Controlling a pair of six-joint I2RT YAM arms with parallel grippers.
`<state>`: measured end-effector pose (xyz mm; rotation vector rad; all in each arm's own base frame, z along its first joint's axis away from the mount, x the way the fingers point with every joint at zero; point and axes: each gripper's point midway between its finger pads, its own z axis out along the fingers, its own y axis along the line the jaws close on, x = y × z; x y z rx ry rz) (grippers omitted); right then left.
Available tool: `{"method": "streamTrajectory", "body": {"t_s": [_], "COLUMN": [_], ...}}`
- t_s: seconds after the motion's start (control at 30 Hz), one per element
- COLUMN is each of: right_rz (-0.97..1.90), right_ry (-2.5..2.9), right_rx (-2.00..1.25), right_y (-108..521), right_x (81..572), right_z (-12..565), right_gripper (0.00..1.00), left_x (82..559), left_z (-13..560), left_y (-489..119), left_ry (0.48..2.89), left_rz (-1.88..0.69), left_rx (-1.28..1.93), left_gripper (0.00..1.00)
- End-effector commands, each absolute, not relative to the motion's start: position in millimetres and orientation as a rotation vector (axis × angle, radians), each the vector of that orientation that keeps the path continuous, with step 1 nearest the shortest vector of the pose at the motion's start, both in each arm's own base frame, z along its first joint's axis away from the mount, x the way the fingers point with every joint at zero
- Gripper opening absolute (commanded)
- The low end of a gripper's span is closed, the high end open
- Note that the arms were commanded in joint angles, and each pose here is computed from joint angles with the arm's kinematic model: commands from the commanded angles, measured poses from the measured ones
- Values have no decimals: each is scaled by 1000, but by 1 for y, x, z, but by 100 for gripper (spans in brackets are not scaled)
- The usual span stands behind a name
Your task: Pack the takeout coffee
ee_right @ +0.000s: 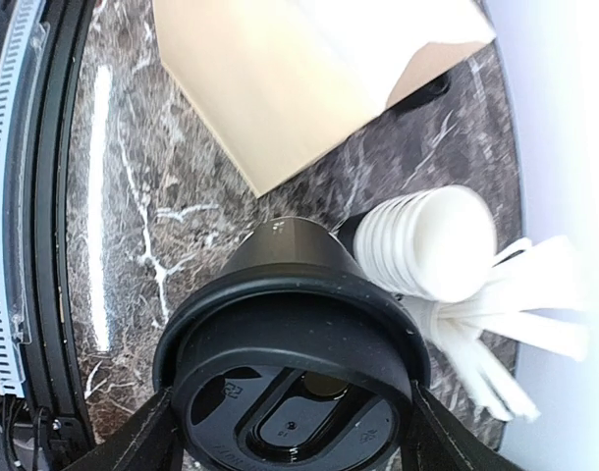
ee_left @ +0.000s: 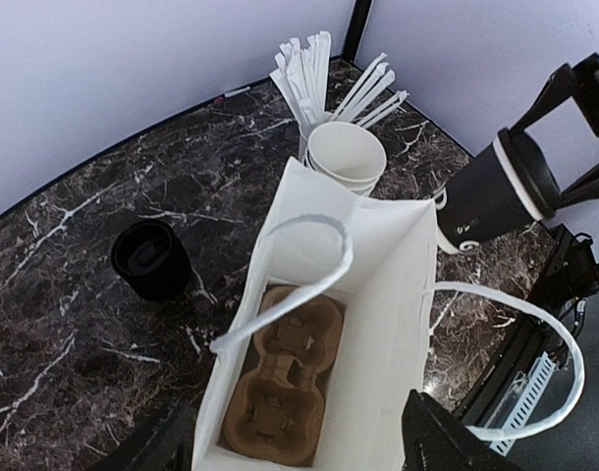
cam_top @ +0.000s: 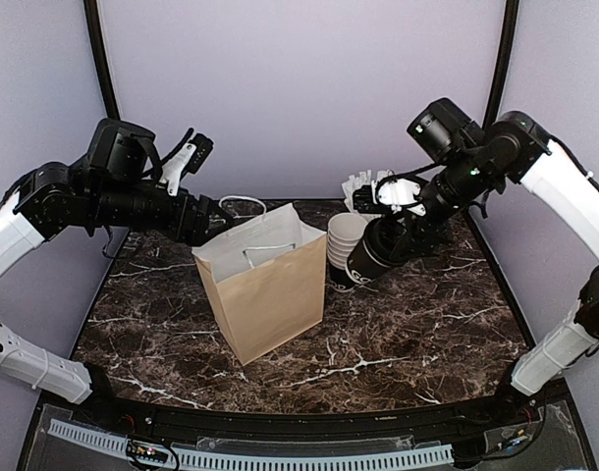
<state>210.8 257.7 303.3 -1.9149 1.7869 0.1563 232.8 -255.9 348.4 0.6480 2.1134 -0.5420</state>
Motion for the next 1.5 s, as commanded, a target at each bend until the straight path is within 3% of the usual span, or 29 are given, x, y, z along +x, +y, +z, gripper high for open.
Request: {"method": "streamTrajectory", "body": {"t_s": [0.0,0.1,0.23,0.33,0.43,0.93,1.13,1.47], "right_rz": [144,97,53,12,30,367,414,241], "right_ry": [1711,1672,1613,1561,1505,1357,1330,1334], "right_rx": [-1911,-1827,-1710,-1616,-1528,-1647,-1744,-1944], "right_y": [256,262,268,271,280,322,336,344], "right_x": [209,223,239,251,258,219,201,184], "right_z": [330,353,378,400,425,431,415,357], "right_gripper": [41,33,31,20,18,18,15,6], "left_x": [213,230,252,263,273,260,259,241], "left_z": [330,327,328,321,310,290,300,310], "left_y": [-253,-248,-241,-234,-233,-275,-288,-311], "left_ry": [2201,2221,2249,2281,2311,2347,2315,2236], "left_rz": [-600,-467,-355,-295,-277,-487,-550,-512], "left_rx": [696,666,650,666,691,962,1000,1164], "left_gripper": [75,74,69,63,59,1,0,0]}}
